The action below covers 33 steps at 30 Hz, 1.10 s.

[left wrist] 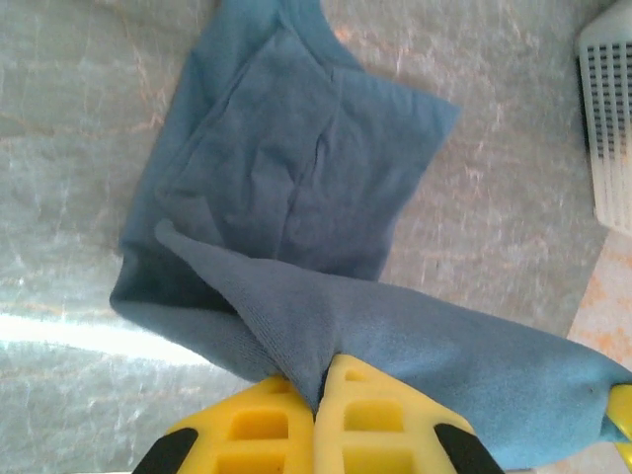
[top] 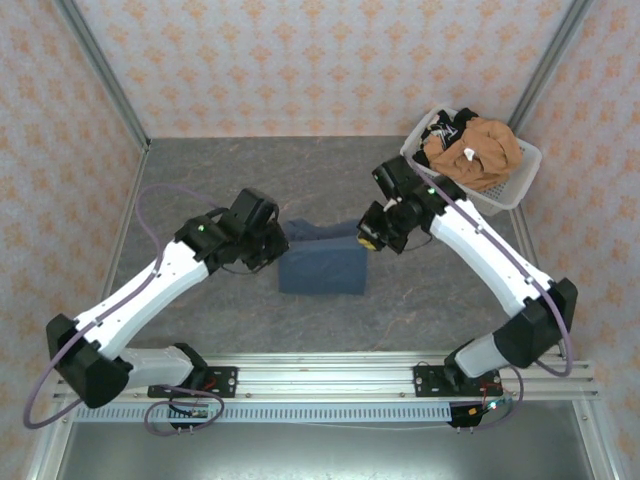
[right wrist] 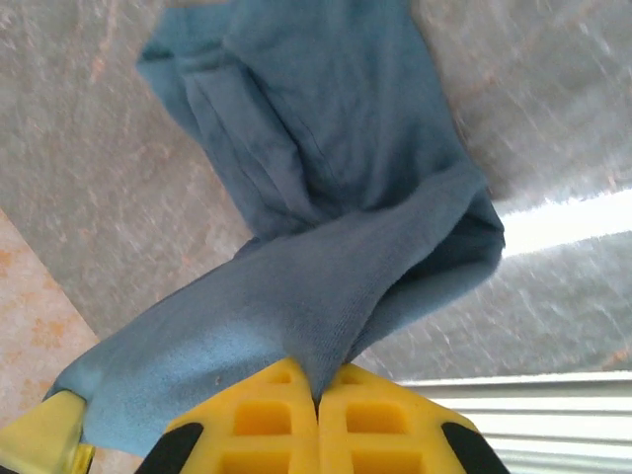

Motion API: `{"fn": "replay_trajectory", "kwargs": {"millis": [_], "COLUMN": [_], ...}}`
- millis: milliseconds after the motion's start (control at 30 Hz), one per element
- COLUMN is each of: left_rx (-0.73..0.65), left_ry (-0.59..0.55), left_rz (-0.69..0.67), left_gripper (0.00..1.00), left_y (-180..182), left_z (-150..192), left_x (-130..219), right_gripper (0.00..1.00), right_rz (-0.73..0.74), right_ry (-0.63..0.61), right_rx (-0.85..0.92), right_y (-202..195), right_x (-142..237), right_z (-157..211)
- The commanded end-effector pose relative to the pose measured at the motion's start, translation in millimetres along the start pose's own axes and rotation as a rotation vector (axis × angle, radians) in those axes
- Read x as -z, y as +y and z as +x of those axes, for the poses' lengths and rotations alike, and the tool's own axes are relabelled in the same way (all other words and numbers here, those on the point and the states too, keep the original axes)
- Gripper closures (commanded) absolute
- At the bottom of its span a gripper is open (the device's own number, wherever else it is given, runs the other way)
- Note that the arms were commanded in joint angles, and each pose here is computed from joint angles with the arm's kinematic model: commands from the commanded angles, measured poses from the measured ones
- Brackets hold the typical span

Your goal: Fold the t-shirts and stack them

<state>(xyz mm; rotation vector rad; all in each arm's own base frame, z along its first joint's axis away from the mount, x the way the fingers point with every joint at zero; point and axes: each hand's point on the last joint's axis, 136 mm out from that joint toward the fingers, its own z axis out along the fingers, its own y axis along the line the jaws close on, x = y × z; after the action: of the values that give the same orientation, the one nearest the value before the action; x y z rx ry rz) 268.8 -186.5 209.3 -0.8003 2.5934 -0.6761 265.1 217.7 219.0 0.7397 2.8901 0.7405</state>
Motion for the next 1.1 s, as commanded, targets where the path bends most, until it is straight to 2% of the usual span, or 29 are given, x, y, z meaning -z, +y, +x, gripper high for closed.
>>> {"fn": "replay_trajectory", "kwargs": {"millis": [0, 267, 400, 433, 467, 500, 533, 567, 600, 633, 667, 733, 833, 967, 1067], "left_rx": [-0.016, -0.007, 0.019, 0.022, 0.023, 0.023, 0.019, 0.016, 0.007, -0.001, -0.003, -0.001, 0.059, 0.207, 0.316], "left_ry": [-0.033, -0.016, 0.022, 0.025, 0.029, 0.025, 0.018, 0.001, -0.019, -0.046, -0.070, -0.118, -0.127, -0.083, -0.055], "left_rz": [0.012, -0.084, -0.155, -0.166, -0.189, -0.199, -0.201, -0.192, -0.183, -0.175, -0.169, -0.148, -0.122, -0.049, 0.050], "left_gripper": [1.00, 1.00, 1.00, 1.00, 1.00, 0.90, 0.74, 0.60, 0.52, 0.45, 0.42, 0.41, 0.40, 0.41, 0.43], "left_y": [-15, -23, -14, -12, -8, -7, -9, -13, -18, -24, -27, -31, -15, 16, 23], "left_z": [-26, -88, -109, -112, -115, -119, -124, -130, -134, -138, -140, -140, -116, -63, -21], "left_x": [-4, -83, -128, -137, -148, -152, -154, -151, -145, -135, -123, -94, -69, -59, -60], "right_gripper": [1.00, 1.00, 1.00, 0.97, 0.86, 0.77, 0.67, 0.57, 0.52, 0.47, 0.44, 0.41, 0.39, 0.39, 0.40], "right_rz": [-0.006, 0.058, 0.103, 0.122, 0.129, 0.159, 0.184, 0.192, 0.192, 0.179, 0.156, 0.118, 0.085, -0.012, -0.077], "right_ry": [-0.030, -0.017, -0.016, -0.022, -0.036, -0.043, -0.047, -0.059, -0.082, -0.115, -0.145, -0.196, -0.222, -0.208, -0.203], "right_rx": [0.031, -0.008, -0.001, 0.006, 0.021, 0.021, 0.017, 0.018, 0.023, 0.032, 0.042, 0.062, 0.083, 0.079, 0.070], "right_y": [13, 22, 25, 24, 25, 20, 16, 16, 17, 20, 24, 28, 21, 2, -15], "right_x": [-3, -72, -111, -119, -124, -129, -131, -128, -123, -114, -105, -85, -64, -52, -45], "right_z": [-27, -100, -129, -136, -143, -147, -151, -154, -157, -159, -160, -158, -144, -111, -82]}}
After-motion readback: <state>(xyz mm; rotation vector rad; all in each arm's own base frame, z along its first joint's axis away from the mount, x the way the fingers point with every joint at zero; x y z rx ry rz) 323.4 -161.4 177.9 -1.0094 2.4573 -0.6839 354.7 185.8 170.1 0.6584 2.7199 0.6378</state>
